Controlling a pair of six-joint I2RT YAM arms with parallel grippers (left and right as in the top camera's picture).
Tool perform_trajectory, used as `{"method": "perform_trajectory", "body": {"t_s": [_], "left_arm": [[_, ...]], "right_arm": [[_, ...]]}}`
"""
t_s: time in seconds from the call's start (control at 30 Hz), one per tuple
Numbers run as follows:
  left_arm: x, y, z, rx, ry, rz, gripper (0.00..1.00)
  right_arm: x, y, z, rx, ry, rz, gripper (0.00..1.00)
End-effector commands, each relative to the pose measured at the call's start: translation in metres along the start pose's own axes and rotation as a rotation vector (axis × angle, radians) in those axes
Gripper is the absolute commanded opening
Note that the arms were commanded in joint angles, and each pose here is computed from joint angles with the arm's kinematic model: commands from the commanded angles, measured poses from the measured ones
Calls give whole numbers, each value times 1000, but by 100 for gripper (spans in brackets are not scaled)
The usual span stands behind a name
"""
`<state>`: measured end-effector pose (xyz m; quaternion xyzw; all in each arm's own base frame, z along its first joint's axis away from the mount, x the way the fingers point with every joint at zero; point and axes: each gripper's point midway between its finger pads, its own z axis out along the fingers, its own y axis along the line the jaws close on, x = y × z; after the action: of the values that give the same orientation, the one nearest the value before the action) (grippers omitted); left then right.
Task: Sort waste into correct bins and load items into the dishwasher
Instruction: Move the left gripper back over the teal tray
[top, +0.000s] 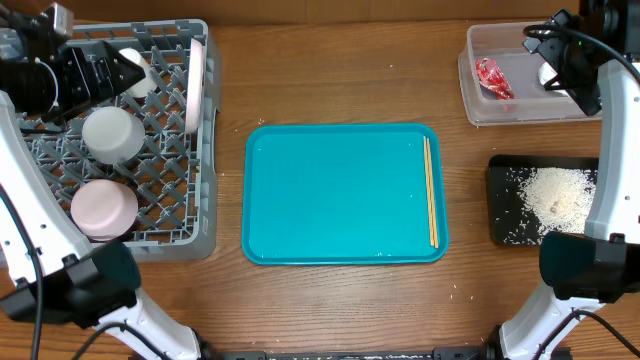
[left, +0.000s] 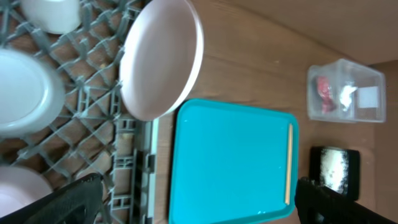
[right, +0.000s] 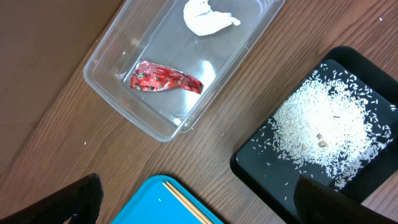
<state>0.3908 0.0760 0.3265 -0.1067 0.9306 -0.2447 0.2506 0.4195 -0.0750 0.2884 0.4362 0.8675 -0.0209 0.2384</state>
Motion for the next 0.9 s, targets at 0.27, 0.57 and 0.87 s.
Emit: {"method": "perform_trajectory", "body": {"t_s": [0.27, 0.57, 0.87], "left_arm": [[127, -101, 67, 111, 403, 138, 100], [228, -239, 156, 477, 618, 324, 100], [239, -199, 230, -272, 338, 318, 89]], "right_arm": [[-5, 1, -7, -13, -27, 5, 100], [-5, 1, -7, -13, -26, 5, 100], [-5, 1, -7, -13, -27, 5, 100]]}}
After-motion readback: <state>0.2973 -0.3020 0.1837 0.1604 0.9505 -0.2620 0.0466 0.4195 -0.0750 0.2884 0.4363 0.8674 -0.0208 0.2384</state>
